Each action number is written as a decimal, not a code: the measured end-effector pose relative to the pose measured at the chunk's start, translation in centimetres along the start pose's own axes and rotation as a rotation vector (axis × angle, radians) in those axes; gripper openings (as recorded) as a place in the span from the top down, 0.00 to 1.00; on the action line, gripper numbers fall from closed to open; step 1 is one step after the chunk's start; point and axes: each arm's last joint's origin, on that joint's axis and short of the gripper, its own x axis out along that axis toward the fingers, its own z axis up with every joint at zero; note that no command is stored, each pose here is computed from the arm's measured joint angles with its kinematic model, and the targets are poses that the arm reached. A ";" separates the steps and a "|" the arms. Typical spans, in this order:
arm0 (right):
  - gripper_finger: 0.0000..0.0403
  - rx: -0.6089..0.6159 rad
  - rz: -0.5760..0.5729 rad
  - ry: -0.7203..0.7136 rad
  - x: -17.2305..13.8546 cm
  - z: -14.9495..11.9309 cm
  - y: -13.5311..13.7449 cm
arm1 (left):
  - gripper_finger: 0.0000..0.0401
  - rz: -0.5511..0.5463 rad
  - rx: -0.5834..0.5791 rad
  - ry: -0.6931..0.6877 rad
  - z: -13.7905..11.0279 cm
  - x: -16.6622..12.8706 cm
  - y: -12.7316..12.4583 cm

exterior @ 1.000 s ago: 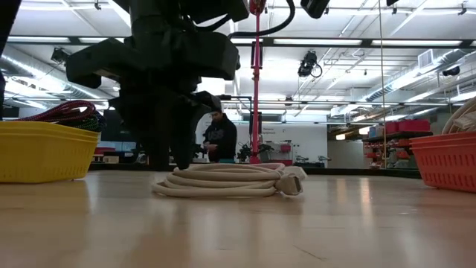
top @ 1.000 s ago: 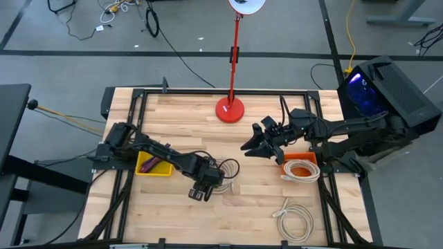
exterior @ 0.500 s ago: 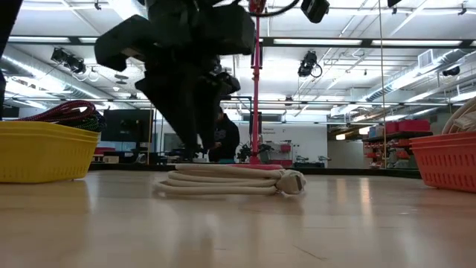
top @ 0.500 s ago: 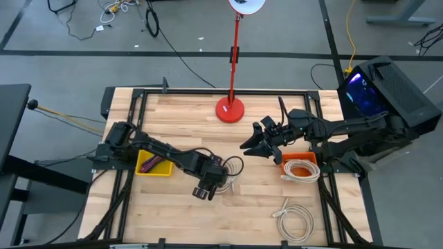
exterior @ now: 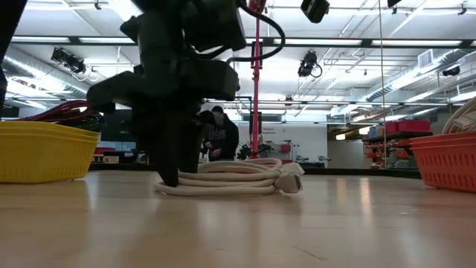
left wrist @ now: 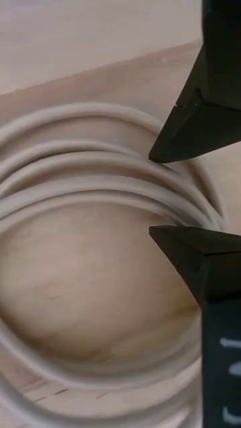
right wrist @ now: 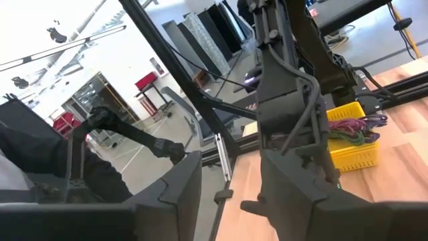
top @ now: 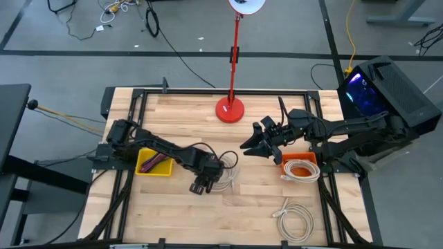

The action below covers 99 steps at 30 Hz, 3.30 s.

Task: Pick & Place USB Port
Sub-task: Put the brown HDMI cable into the orange bin

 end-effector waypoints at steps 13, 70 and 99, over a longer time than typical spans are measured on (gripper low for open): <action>0.61 0.003 -0.001 -0.002 0.0 0.0 0.0 | 0.74 -0.035 -0.130 -0.036 -1.1 1.2 -0.3; 0.61 -0.054 -0.287 -0.367 -1.9 3.8 -3.2 | 0.96 0.638 -0.461 -0.681 2.5 -23.5 3.3; 0.95 -0.111 -0.192 -0.292 0.8 3.4 -4.6 | 0.95 0.592 -0.466 -0.752 4.2 -22.1 3.8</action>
